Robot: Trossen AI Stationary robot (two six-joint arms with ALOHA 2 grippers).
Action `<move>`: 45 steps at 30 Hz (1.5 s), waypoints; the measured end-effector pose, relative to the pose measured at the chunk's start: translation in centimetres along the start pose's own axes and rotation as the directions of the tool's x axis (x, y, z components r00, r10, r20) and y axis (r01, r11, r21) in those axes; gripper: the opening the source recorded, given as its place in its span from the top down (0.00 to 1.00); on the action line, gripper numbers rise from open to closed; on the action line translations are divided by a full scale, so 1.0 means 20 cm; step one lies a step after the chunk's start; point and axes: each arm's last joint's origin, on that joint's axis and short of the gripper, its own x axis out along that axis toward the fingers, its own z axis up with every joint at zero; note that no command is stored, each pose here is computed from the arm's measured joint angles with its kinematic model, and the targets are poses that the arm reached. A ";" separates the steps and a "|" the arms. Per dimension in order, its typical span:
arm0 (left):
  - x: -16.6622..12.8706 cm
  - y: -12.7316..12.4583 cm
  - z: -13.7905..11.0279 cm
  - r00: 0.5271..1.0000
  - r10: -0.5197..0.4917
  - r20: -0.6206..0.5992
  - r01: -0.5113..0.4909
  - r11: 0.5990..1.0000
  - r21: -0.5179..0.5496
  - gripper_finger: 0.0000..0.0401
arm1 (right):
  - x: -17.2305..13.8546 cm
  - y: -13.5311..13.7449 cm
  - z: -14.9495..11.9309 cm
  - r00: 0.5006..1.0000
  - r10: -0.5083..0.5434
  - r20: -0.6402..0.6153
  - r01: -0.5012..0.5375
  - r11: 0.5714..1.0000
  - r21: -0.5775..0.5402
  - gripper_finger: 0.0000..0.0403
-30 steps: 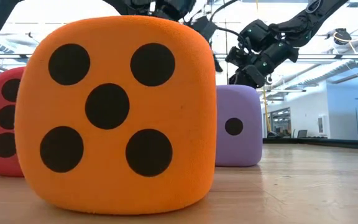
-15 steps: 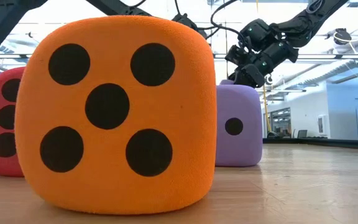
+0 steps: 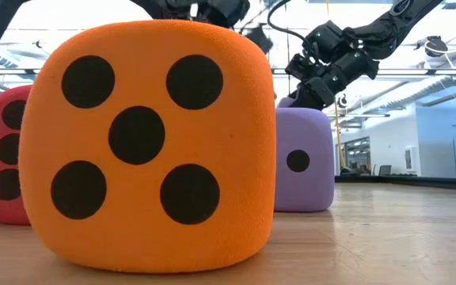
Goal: Pick & Place Dice
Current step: Put the bottom big purple dice into the green bin, then put the big purple dice into the green bin
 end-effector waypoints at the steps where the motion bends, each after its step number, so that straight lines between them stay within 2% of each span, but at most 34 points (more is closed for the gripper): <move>1: -0.01 -0.02 0.01 1.000 -0.008 0.013 0.008 1.000 0.008 1.00 | 0.00 0.00 0.00 1.000 -0.001 0.003 0.001 1.000 -0.002 0.02; 6: -0.05 -0.07 0.06 0.996 -0.037 0.085 0.036 0.999 0.020 1.00 | 0.02 0.01 0.02 0.999 -0.002 0.032 0.002 1.000 -0.015 0.02; 18: -0.03 0.11 0.03 0.992 -0.110 0.055 0.112 0.993 -0.039 1.00 | 0.09 0.02 0.02 0.997 0.002 0.074 0.002 0.998 -0.055 0.02; 27: 0.13 0.20 -0.09 0.979 -0.203 -0.010 0.202 0.974 -0.100 1.00 | 0.09 0.01 0.01 0.995 0.040 0.087 -0.034 0.997 -0.065 0.02; 33: 0.18 0.23 -0.18 0.980 -0.169 -0.101 0.156 0.980 -0.126 1.00 | 0.09 0.01 0.03 0.991 0.059 0.117 -0.051 0.996 -0.074 0.03; 40: 0.18 0.24 -0.17 0.986 -0.139 -0.092 0.127 0.984 -0.127 1.00 | 0.08 -0.02 0.02 0.994 0.026 0.106 -0.023 0.999 -0.034 0.03; 45: 0.13 0.24 -0.14 0.989 -0.118 -0.094 0.111 0.991 -0.071 1.00 | 0.06 -0.02 0.02 0.996 -0.036 0.076 0.036 0.999 0.001 0.02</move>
